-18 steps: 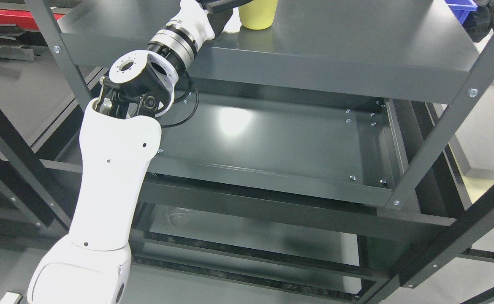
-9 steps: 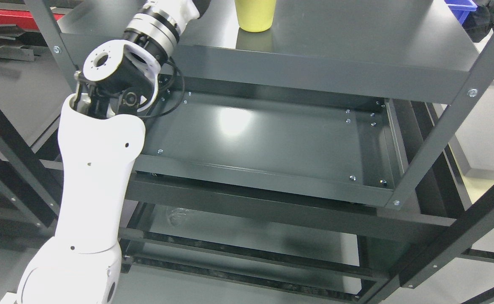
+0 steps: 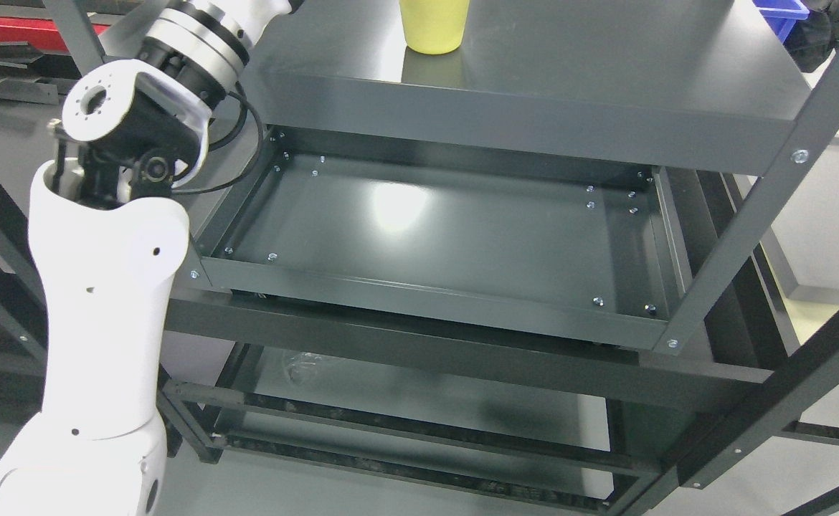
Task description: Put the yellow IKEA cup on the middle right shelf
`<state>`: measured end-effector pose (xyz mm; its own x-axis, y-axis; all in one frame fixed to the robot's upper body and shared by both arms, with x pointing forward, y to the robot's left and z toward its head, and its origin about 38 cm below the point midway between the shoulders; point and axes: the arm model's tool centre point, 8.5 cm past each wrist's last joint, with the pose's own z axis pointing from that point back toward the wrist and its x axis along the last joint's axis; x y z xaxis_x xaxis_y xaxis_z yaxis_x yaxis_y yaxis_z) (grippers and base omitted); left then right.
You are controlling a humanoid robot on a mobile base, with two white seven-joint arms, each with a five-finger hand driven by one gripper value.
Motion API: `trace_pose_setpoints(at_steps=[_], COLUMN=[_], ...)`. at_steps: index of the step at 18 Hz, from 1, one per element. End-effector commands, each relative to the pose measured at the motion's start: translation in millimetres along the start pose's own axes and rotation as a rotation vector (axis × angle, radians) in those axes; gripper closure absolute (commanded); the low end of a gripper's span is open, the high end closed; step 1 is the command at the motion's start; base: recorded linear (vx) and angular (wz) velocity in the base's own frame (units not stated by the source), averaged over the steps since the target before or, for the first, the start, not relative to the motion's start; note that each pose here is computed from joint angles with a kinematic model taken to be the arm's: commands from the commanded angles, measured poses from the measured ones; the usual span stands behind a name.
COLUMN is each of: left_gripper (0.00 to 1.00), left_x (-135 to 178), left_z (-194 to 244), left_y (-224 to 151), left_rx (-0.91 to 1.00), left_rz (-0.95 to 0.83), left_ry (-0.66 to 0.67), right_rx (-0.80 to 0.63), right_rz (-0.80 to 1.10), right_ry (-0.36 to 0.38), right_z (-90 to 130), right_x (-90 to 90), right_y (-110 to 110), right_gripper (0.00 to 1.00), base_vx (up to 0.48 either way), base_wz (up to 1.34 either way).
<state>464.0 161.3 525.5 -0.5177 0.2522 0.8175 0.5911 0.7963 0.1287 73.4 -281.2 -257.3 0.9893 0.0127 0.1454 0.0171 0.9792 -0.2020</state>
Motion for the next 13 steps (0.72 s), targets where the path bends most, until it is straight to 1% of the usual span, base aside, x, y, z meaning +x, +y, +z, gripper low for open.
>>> trace_pose_setpoints(at_steps=[1,4,6,7,8,9,11,13], left_gripper=[0.02,0.03,0.03,0.03,0.03,0.02,0.02,0.02], left_x=[34.1,36.2,31.9,24.6,12.9,-0.6,-35.2,-70.3], left_z=[24.1,26.4,30.5,32.7,37.1,39.4,43.4,51.0], left_y=[0.8,-12.5,-31.7,-42.0,-63.1,-77.0,-105.7,-139.2], left_rx=[-0.141,-0.27,-0.446,-0.523,-0.643,-0.703,-0.789,-0.856], left_rz=[-0.096,-0.102,-0.089,-0.073,-0.054,-0.029,0.021,0.1], left_ry=[-0.041,-0.044,-0.034,-0.02,0.003,0.028,0.105,0.146], right_rx=[-0.012,-0.012,-0.012,-0.012,-0.012,-0.012,-0.012,-0.012], right_rz=[-0.003,-0.003,-0.003,-0.003,-0.003,-0.003,-0.003,-0.003], right_ry=[0.015,0.015,0.015,0.015,0.015,0.015,0.015,0.015], right_z=[-0.6,-0.6,-0.6,-0.6,-0.6,-0.6,-0.6,-0.6], right_x=[-9.1,-9.1,-9.1,-9.1,-9.1,-9.1,-9.1,-9.1], right_y=[-9.7,-9.7,-9.7,-9.7,-9.7,-9.7,-9.7,-9.7], right_gripper=[0.01,0.01,0.01,0.01,0.01,0.01,0.01,0.01], base_vx=[0.0,0.0,0.0,0.0,0.0,0.0,0.0,0.0], base_wz=[0.0,0.0,0.0,0.0,0.0,0.0,0.0,0.0])
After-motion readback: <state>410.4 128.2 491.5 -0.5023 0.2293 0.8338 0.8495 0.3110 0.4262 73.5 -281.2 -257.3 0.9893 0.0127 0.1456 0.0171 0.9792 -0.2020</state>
